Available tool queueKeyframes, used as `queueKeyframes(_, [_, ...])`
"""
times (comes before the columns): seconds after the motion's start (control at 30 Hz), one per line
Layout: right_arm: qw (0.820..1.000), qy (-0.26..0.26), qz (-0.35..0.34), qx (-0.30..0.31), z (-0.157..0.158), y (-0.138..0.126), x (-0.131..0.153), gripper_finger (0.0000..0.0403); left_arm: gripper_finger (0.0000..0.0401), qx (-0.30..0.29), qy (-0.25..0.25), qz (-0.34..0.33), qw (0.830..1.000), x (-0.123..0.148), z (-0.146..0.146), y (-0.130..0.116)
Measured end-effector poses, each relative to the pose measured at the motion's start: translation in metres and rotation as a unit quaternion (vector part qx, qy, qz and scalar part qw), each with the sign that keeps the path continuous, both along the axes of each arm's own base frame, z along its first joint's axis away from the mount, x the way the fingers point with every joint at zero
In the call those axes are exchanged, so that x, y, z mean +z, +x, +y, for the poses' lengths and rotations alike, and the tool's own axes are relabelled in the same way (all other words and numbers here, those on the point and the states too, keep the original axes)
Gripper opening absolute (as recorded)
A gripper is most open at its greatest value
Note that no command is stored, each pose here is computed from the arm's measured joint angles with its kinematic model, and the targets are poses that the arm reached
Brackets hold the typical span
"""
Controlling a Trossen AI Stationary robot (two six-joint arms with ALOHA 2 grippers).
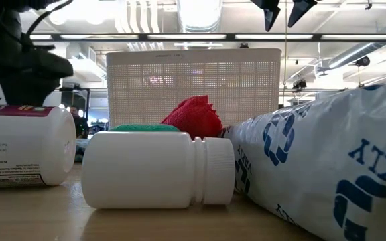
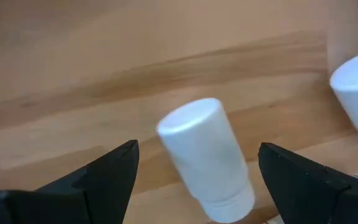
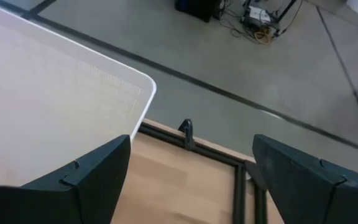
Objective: Pick & place medical supplies in basket/bin
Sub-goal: Put the top left white pill bottle into the white container
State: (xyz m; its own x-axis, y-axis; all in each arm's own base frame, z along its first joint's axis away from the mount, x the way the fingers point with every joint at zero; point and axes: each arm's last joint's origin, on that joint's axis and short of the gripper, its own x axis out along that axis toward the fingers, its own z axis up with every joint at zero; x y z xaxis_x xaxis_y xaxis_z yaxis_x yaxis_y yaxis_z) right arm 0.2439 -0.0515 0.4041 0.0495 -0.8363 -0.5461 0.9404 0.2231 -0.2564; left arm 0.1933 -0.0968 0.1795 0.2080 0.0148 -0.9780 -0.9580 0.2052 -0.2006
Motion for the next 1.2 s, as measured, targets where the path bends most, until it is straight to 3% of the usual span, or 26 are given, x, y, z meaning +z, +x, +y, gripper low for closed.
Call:
queueKeyframes(0.2, [1.000, -0.001, 0.028, 0.006, -0.006, -0.001, 0.000, 0.0327, 0.0299, 0.007, -0.002, 0.002, 1.000, -0.009, -0.002, 0.005])
queueKeyframes(0.73, [0.998, -0.001, 0.068, 0.006, -0.019, -0.005, 0.000, 0.0327, 0.0184, 0.025, 0.014, 0.028, 0.999, -0.021, 0.004, 0.000])
queueKeyframes(0.87, [0.997, -0.001, 0.071, 0.008, -0.019, -0.005, 0.000, 0.0327, 0.0172, 0.003, -0.001, -0.006, 1.000, 0.004, 0.003, 0.001])
queueKeyframes(0.97, [0.997, -0.001, 0.070, 0.008, -0.019, -0.005, 0.000, 0.0327, 0.0172, -0.003, 0.022, -0.011, 1.000, 0.029, 0.010, -0.008])
queueKeyframes(1.07, [0.997, -0.001, 0.078, 0.011, -0.020, -0.005, 0.000, 0.0327, 0.0173, 0.002, 0.059, -0.097, 0.994, 0.067, 0.018, -0.014])
queueKeyframes(1.13, [0.997, -0.001, 0.081, 0.010, -0.021, -0.005, 0.000, 0.0327, 0.0173, -0.006, 0.118, -0.187, 0.975, 0.097, 0.026, -0.020])
queueKeyframes(1.2, [0.997, 0.000, 0.080, 0.008, -0.022, -0.005, 0.000, 0.0327, 0.0173, -0.013, 0.203, -0.283, 0.937, 0.130, 0.035, -0.027])
